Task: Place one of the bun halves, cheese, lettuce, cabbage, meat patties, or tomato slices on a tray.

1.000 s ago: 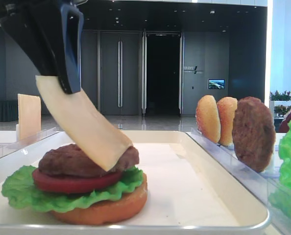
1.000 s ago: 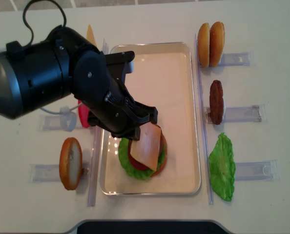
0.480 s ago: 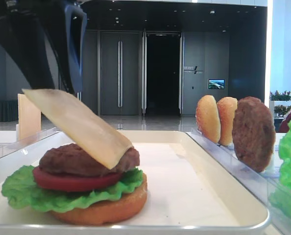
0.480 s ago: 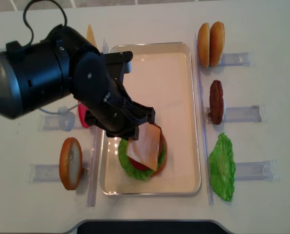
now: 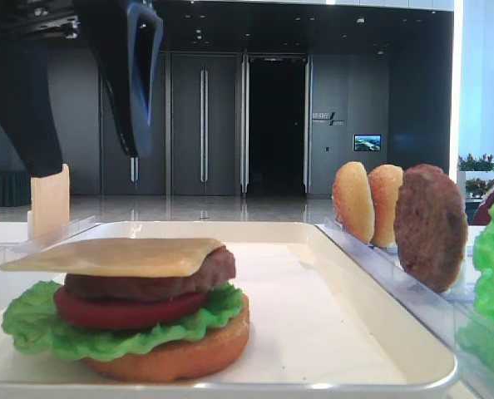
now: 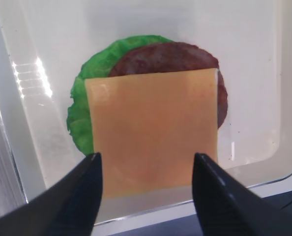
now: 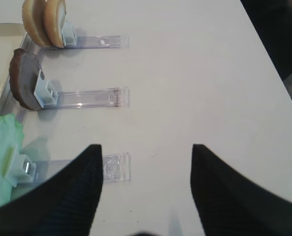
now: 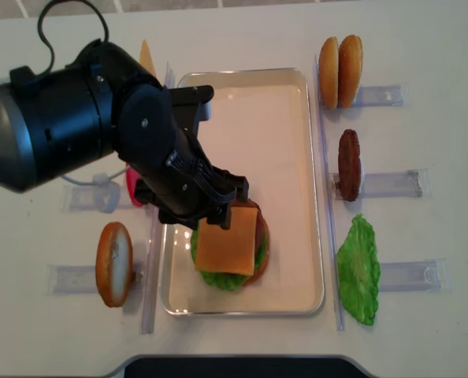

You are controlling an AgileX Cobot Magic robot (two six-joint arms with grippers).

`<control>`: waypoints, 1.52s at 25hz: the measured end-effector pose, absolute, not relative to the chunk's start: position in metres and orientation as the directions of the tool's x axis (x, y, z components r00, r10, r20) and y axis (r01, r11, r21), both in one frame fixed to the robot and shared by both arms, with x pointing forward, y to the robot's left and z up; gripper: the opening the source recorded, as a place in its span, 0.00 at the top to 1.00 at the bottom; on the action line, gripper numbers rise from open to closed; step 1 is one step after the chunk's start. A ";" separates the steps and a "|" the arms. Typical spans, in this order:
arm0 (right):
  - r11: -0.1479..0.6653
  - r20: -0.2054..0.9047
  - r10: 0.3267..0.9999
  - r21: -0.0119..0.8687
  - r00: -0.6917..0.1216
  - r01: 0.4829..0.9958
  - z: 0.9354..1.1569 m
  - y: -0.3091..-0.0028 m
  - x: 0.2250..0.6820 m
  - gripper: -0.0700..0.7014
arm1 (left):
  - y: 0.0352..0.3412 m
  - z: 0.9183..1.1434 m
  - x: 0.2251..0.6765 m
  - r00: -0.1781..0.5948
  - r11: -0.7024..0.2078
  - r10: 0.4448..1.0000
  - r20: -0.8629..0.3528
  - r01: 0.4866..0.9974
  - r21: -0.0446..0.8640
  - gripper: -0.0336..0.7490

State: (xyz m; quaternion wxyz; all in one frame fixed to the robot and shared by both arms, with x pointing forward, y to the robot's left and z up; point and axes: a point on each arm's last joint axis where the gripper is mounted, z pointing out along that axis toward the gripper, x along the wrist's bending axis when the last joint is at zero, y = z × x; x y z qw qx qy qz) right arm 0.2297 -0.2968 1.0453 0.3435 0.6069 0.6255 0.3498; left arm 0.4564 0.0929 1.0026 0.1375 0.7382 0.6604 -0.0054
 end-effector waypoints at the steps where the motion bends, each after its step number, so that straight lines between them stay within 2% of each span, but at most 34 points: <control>1: 0.019 -0.005 1.000 0.855 -0.027 0.519 1.045 -0.297 0.230 0.38 | 0.093 1.003 0.456 0.129 -0.092 0.974 -0.187 0.976 0.195 0.38; 6: 0.019 -0.005 1.000 0.855 -0.027 0.519 1.045 -0.297 0.230 0.38 | 0.096 1.003 0.455 0.137 -0.110 0.979 -0.149 0.978 0.177 0.17; 9: 0.019 -0.005 1.000 0.855 -0.027 0.519 1.045 -0.297 0.230 0.38 | 0.098 1.008 0.456 0.145 -0.125 0.982 -0.117 0.978 0.164 0.13; 20: 0.019 -0.005 1.000 0.855 -0.027 0.519 1.045 -0.297 0.230 0.38 | 0.110 1.030 0.459 0.174 -0.173 0.985 -0.008 0.983 0.061 0.12; 25: 0.019 -0.005 1.000 0.855 -0.027 0.519 1.045 -0.297 0.230 0.38 | 0.122 1.041 0.472 0.186 -0.185 0.982 -0.011 0.979 0.083 0.12; 38: 0.019 -0.005 1.000 0.855 -0.027 0.519 1.045 -0.297 0.230 0.38 | 0.180 1.044 0.505 0.103 -0.101 0.995 -0.014 0.991 0.085 0.12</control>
